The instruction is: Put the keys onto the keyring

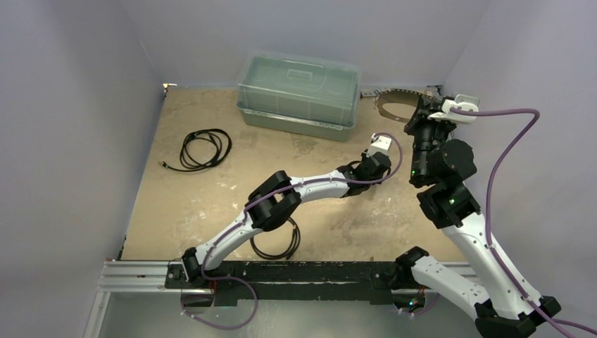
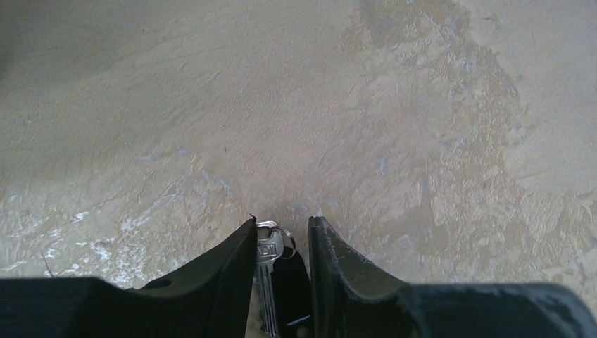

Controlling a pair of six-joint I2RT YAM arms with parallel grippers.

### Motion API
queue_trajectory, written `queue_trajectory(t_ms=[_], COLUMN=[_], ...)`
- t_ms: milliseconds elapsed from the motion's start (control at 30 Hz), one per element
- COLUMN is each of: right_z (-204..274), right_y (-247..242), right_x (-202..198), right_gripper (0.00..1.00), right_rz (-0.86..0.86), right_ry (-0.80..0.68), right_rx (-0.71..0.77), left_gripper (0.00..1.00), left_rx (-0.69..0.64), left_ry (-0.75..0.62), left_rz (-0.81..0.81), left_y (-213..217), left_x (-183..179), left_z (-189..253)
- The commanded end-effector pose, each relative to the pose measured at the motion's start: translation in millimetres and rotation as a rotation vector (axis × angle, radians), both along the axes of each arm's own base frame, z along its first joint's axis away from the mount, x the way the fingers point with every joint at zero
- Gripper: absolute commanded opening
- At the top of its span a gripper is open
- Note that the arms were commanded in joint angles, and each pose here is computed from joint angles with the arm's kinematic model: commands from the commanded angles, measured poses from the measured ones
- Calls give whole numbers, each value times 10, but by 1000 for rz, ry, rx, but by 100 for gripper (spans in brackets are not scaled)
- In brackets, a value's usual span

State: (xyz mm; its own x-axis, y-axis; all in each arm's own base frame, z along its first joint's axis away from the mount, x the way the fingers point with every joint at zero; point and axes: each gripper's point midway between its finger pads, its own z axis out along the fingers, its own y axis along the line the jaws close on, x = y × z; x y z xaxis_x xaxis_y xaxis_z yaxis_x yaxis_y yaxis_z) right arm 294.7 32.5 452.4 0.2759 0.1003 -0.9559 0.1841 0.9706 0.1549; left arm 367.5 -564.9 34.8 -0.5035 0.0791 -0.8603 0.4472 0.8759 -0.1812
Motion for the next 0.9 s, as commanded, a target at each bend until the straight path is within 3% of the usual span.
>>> queue_trajectory(t_ms=[0, 100, 233, 500, 633, 867], right_z=[181, 185, 185, 173, 179, 170], right_y=[-11, 10, 26, 76, 111, 239], right_x=[-55, -55, -56, -23, -20, 29], right_gripper=[0, 0, 0, 0, 0, 0], right_rz=[16, 29, 40, 59, 79, 138], right_ry=[-78, -79, -80, -74, -76, -77], right_rx=[28, 31, 32, 28, 30, 30], left_gripper=[30, 22, 1, 0, 0, 0], left_rx=[14, 30, 46, 57, 10, 63], left_ry=[-25, -34, -42, -40, -61, -19], left_rz=[8, 18, 18, 1, -36, -56], left_y=[-38, -12, 10, 160, 271, 949], left_x=[-27, -22, -27, -134, -247, -623], left_z=[25, 16, 24, 104, 391, 241])
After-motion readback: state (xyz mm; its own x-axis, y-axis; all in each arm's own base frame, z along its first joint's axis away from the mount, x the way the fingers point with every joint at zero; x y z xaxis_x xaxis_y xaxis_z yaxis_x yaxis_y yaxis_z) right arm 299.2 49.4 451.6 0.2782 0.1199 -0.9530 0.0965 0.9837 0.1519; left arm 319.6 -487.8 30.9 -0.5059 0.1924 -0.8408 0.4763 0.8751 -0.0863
